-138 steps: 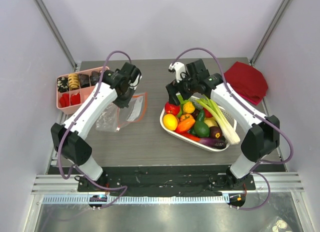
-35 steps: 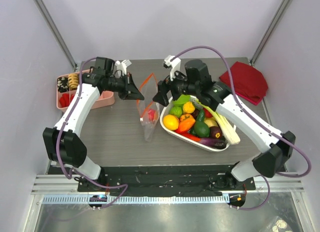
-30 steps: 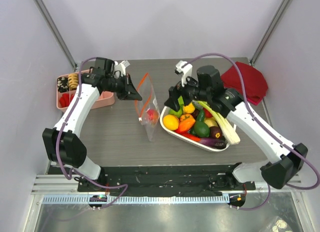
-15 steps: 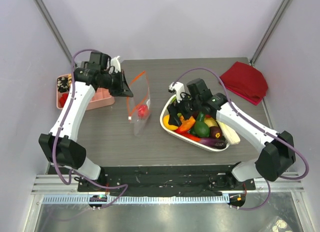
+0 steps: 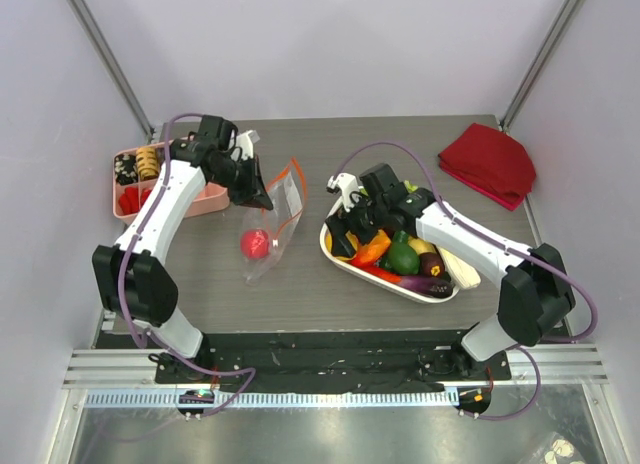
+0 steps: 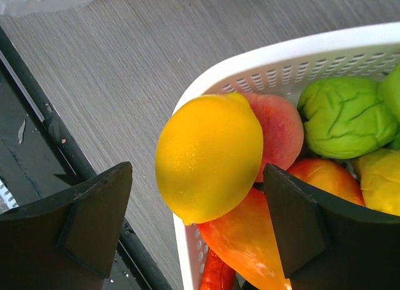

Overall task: Place the food in the zip-top bag and seal the zipper
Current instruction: Pick up the fake fruit from the bin, then place the fake fruit in the zipper food storage bag.

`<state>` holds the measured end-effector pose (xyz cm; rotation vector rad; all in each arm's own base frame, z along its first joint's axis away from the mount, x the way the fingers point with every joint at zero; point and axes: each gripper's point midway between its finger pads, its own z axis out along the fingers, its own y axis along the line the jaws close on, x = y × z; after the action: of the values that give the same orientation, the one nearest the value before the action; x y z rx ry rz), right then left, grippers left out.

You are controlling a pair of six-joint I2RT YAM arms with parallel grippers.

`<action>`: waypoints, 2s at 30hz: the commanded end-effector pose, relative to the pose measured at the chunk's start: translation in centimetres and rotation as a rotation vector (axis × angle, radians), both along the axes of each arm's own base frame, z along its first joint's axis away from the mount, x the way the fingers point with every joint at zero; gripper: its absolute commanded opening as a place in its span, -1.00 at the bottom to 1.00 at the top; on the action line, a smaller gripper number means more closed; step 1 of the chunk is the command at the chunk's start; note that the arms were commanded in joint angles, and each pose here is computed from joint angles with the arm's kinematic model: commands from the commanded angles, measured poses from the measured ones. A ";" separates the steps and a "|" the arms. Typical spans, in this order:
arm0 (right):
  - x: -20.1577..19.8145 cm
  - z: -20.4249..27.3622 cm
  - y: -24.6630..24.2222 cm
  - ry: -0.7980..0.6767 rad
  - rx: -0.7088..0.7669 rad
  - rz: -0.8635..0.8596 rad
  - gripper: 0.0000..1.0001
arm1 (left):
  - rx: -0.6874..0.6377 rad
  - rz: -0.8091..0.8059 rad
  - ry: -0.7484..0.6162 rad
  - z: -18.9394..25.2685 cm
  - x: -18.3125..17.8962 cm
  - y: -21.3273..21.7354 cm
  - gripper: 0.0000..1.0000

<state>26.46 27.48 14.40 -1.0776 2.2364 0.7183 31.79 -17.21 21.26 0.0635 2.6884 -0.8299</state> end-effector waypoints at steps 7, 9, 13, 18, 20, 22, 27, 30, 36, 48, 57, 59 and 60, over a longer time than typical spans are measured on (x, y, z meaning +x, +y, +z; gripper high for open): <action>0.2 -0.1 0.6 -0.006 0.006 -0.003 0.54 | -0.076 -0.027 -0.065 1.6 1.5 -1.7 -1.00; 0.4 -0.4 0.7 0.002 -0.002 -0.006 0.30 | -0.080 -0.031 -0.068 1.6 1.4 -1.8 -0.99; 0.6 -0.6 0.5 0.014 -0.018 -0.019 -0.20 | -0.075 -0.033 -0.079 1.6 1.4 -1.7 -1.00; 2.0 2.1 -0.4 -0.008 0.024 -0.090 -0.62 | -0.077 -0.035 -0.085 1.9 1.4 -1.7 -1.00; 3.3 4.7 -1.2 -0.031 0.068 -0.124 -0.64 | -0.087 -0.039 -0.086 2.0 1.3 -2.0 -0.99; 4.1 7.5 -1.2 -0.059 0.126 -0.125 -0.69 | -0.095 -0.052 -0.092 2.3 1.3 -2.5 -0.99; 4.3 15.2 -0.9 -0.180 0.271 -0.104 -0.71 | -0.120 -0.084 -0.104 3.5 1.4 -4.0 -0.99; 4.5 19.4 0.2 -0.213 0.385 -0.111 -0.71 | -0.131 -0.095 -0.109 4.3 1.5 -4.8 -1.00; 6.7 21.1 3.3 -0.220 0.475 -0.122 -0.71 | -0.154 -0.113 -0.113 5.0 1.2 -5.5 -0.99; 7.9 13.5 7.1 -0.136 0.380 -0.134 -0.63 | -0.162 -0.120 -0.113 4.8 0.8 -5.4 -0.99; 5.8 15.1 4.8 -0.213 0.289 -0.090 0.99 | -0.177 -0.110 -0.118 4.7 0.9 -5.3 -1.00; 5.6 16.9 3.6 -0.266 0.292 -0.090 1.00 | -0.173 -0.111 -0.122 4.7 1.0 -5.2 -0.99; 5.3 16.8 2.8 -0.267 0.270 -0.090 0.99 | -0.170 -0.110 -0.128 4.8 1.0 -5.2 -1.00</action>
<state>32.65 33.05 25.20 -0.8532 2.0339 0.8478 32.52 -22.22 24.16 0.1811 2.5909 -1.0187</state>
